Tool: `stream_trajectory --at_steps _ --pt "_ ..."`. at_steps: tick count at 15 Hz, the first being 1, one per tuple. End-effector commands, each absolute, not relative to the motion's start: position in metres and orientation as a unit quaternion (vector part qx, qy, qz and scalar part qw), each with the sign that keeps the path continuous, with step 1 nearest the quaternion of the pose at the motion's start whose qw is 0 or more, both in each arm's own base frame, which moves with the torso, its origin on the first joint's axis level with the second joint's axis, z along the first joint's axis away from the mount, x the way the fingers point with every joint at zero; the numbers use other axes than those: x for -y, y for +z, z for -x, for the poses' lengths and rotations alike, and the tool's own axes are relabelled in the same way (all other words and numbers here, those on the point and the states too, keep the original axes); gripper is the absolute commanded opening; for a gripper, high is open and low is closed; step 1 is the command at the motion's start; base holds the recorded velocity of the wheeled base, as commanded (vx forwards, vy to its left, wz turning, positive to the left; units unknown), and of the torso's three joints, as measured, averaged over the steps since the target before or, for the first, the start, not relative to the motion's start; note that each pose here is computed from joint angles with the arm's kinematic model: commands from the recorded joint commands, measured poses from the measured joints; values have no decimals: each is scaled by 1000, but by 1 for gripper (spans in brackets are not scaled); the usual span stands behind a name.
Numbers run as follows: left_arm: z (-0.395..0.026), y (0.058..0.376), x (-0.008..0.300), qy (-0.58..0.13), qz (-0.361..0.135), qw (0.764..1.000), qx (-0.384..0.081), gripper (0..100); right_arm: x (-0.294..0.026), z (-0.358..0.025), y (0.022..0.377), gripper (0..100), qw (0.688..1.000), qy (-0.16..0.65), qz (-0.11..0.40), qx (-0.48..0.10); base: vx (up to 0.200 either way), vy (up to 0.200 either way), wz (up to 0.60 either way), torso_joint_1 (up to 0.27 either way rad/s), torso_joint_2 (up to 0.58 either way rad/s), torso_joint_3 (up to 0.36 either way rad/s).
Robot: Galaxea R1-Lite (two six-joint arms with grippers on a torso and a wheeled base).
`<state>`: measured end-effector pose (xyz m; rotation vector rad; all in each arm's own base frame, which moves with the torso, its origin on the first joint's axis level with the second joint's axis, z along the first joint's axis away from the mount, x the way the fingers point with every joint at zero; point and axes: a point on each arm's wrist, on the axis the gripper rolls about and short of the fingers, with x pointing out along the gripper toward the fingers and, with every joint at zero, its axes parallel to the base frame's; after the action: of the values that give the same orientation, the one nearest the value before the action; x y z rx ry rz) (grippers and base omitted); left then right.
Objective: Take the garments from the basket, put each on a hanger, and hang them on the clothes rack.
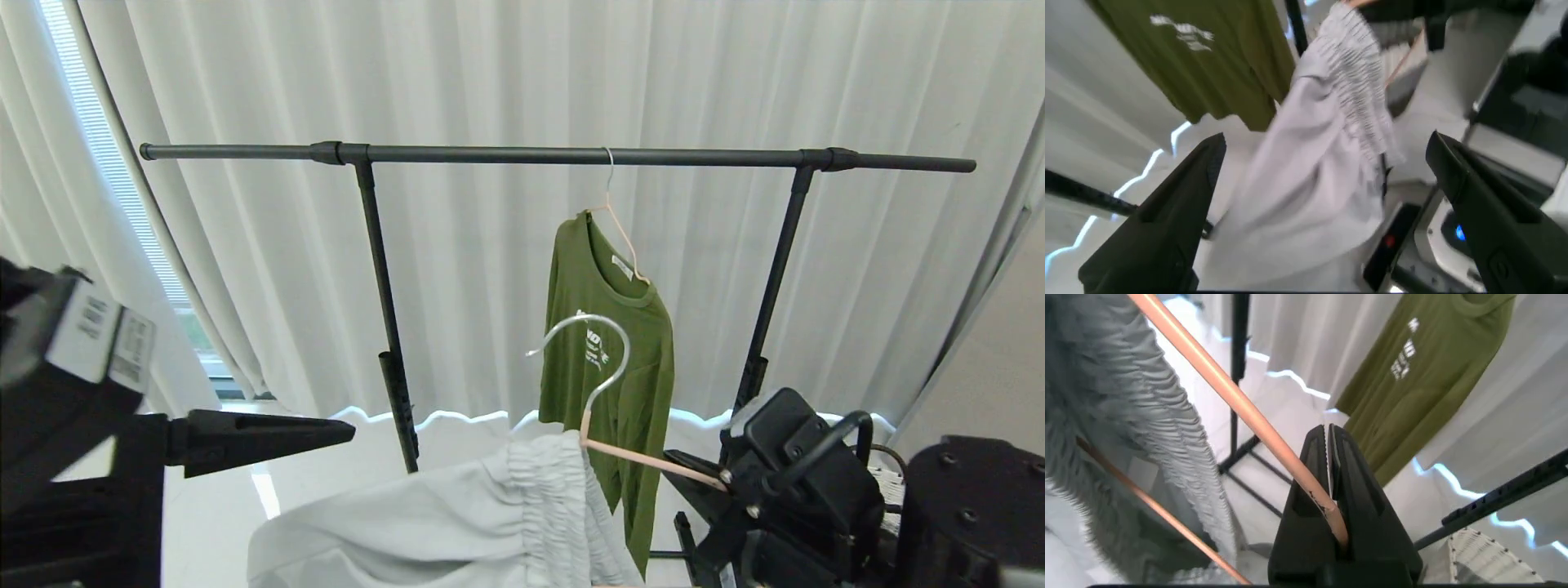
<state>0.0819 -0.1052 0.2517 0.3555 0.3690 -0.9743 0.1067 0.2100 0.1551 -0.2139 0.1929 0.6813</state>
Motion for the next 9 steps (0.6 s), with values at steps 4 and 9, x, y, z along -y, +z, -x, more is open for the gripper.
stream_trajectory --at_steps 4,9 --pt "-97 227 127 -489 -202 816 -232 100 -206 -79 151 0 911 383 124 -88 0 0 0 0 0 0" --pt "-88 206 134 -513 -227 786 -261 100 -210 -74 150 0 906 393 128 -88 0 0 0 0 0 0"
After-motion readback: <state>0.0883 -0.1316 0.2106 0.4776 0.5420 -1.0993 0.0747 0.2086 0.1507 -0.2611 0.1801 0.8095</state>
